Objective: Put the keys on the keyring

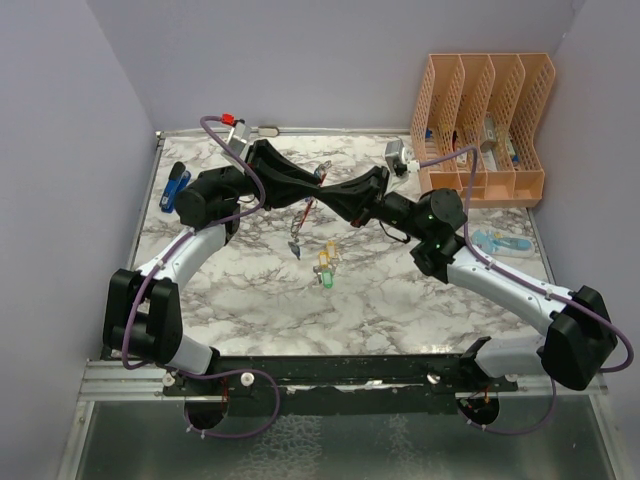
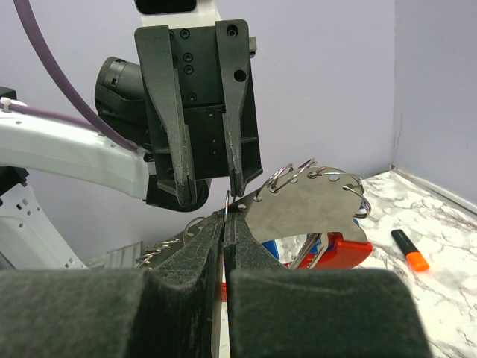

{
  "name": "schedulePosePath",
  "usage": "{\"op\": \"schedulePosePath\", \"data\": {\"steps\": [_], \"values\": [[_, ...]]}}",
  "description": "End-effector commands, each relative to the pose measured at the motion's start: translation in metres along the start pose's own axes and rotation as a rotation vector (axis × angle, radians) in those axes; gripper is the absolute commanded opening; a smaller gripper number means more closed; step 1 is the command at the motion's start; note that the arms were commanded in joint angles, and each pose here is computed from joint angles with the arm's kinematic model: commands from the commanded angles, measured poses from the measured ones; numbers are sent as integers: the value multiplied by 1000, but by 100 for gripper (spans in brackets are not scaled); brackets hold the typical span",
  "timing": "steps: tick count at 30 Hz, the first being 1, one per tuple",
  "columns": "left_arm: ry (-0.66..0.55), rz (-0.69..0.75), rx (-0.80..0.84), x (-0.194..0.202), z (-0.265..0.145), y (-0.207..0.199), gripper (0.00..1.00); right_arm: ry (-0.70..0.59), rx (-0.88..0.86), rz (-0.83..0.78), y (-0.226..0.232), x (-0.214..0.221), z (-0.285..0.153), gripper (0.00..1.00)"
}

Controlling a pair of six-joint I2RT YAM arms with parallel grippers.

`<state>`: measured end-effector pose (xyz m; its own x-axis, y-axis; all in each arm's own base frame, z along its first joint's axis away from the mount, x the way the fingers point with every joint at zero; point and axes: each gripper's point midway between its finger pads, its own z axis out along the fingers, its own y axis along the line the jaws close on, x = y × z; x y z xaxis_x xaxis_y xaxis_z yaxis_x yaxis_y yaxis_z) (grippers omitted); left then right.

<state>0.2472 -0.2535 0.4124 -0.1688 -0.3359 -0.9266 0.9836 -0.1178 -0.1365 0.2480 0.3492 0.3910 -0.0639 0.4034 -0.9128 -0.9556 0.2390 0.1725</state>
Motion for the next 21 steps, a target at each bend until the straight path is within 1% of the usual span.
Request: {"op": "schedulePosePath", "data": {"steps": [1,6,13,21], "values": [[36,241,112,9,-3,-22,28,-134,-56,-68,22,-47,-1,2],[35,256,108,8,-4,-20,28,-139,-59,-68,24,-49,-3,2],[31,234,96,14,-6,-17,20,-143,-59,-65,24,-49,-2,2],[28,216,91,20,-6,-13,18,-148,-71,-61,25,-50,0,2]]}}
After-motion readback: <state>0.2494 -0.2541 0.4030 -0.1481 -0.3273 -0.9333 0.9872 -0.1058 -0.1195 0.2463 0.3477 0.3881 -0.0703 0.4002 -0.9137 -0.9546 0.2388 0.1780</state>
